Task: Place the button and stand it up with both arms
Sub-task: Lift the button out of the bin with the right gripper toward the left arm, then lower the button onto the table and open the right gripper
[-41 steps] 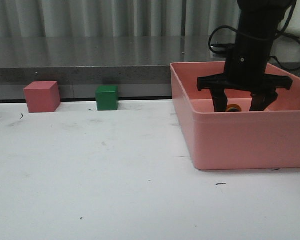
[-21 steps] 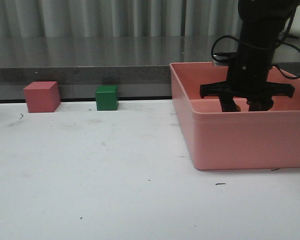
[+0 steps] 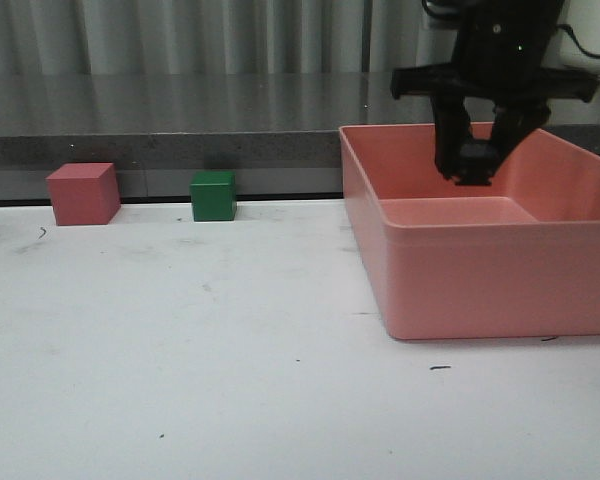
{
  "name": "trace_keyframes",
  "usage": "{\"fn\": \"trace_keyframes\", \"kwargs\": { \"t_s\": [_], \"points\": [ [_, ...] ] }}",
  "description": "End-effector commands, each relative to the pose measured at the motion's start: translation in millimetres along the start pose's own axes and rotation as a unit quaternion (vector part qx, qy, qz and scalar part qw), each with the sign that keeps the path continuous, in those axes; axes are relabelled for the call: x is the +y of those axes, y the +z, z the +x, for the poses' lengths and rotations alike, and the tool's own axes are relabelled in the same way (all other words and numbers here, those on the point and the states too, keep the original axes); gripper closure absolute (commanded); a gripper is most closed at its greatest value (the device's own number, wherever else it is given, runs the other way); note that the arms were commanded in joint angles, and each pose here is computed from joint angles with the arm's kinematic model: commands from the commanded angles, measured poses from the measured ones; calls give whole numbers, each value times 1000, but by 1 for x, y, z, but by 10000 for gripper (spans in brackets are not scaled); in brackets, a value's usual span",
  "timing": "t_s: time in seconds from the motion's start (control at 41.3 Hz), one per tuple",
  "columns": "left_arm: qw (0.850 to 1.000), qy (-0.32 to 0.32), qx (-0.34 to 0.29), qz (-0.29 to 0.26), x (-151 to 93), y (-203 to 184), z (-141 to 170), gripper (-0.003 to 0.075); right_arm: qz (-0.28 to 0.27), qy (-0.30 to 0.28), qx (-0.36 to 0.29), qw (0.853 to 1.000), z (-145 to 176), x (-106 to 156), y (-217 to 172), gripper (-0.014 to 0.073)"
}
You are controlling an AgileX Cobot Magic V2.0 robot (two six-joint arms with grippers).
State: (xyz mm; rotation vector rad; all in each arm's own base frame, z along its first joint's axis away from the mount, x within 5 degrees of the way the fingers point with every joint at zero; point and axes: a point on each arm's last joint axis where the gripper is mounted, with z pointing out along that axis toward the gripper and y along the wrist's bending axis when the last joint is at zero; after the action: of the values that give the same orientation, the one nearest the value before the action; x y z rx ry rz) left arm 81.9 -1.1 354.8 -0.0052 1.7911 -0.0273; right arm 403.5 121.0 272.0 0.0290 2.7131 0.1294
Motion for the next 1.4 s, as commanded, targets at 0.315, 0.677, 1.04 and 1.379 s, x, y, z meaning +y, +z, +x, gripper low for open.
{"fn": "trace_keyframes", "kwargs": {
  "t_s": [0.315, 0.677, 1.04, 1.379],
  "points": [
    [999, 1, -52, 6, -1, -2, -17, 247, -108, -115, -58, 986, 51, 119, -85, 326],
    [999, 1, -52, 6, -1, -2, -17, 247, -145, -100, -17, 984, 88, 203, -44, 326],
    [999, 1, -52, 6, -1, -2, -17, 247, -114, -30, 23, 993, 83, 231, 9, 326],
    [999, 1, -52, 6, -1, -2, -17, 247, -90, -3, 40, 995, 86, 231, 38, 314]
  ]
}}
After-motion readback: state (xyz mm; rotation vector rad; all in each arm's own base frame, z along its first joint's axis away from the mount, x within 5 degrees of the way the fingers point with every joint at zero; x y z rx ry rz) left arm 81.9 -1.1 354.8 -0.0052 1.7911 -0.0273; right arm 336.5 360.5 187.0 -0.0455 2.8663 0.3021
